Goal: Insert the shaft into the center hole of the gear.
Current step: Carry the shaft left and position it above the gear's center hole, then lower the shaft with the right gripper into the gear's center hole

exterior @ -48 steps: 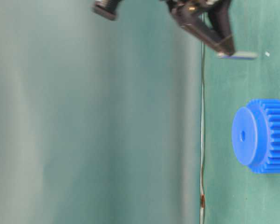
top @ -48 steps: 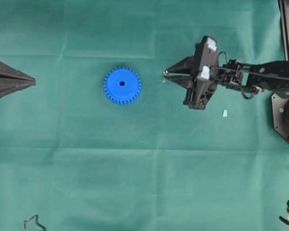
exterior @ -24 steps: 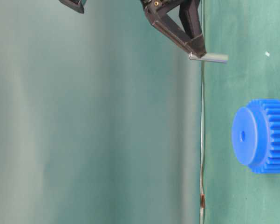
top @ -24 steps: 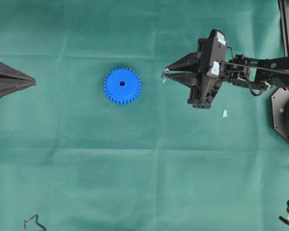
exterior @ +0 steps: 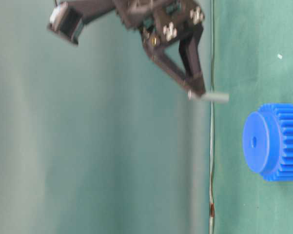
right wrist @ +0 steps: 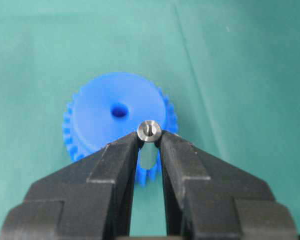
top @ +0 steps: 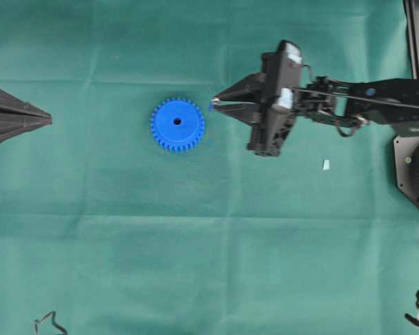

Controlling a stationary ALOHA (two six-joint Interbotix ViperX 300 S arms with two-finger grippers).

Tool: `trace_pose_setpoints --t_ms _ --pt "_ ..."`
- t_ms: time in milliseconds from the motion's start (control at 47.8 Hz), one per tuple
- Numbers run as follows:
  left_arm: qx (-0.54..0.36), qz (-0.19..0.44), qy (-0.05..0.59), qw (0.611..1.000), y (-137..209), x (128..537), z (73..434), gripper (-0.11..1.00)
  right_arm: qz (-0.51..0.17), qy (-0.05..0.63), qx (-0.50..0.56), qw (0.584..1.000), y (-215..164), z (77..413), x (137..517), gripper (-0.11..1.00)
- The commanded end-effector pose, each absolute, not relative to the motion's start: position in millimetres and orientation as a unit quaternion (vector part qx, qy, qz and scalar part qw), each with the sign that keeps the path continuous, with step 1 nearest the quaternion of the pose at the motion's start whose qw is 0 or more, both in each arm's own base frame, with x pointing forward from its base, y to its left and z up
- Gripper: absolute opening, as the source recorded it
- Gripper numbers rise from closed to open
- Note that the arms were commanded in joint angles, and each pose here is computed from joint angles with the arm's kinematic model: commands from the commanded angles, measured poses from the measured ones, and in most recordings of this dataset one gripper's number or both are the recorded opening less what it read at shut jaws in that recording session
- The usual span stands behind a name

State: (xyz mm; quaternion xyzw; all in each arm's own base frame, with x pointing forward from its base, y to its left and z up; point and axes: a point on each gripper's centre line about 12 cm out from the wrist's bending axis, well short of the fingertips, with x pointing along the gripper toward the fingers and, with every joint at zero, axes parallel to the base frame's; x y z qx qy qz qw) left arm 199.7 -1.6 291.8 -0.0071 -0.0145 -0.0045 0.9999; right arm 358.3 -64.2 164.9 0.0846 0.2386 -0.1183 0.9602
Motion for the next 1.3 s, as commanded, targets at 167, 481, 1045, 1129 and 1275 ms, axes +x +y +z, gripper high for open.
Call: trace_pose_setpoints --t_ms 167,481,1045,1129,1275 --pt "-0.006 -0.006 -0.024 1.0 -2.0 202.2 300.3 0.0 -0.092 0.226 0.068 0.967 -57.5 181.9 406.2 0.16" --pt "-0.008 -0.006 -0.019 1.0 -1.9 202.3 299.0 0.0 -0.09 0.239 0.068 0.964 -57.5 176.3 414.1 0.16" --pt "-0.008 -0.006 -0.017 1.0 -2.3 202.2 298.0 0.0 -0.095 0.263 0.076 0.957 -58.6 146.7 418.2 0.16" --pt "-0.008 -0.006 -0.017 1.0 -2.3 202.2 298.0 0.0 -0.096 0.267 0.076 0.956 -58.7 141.4 418.7 0.16" --pt "-0.009 -0.006 -0.016 1.0 -1.9 202.5 297.7 0.0 -0.096 0.265 0.076 0.956 -58.7 142.3 418.3 0.16"
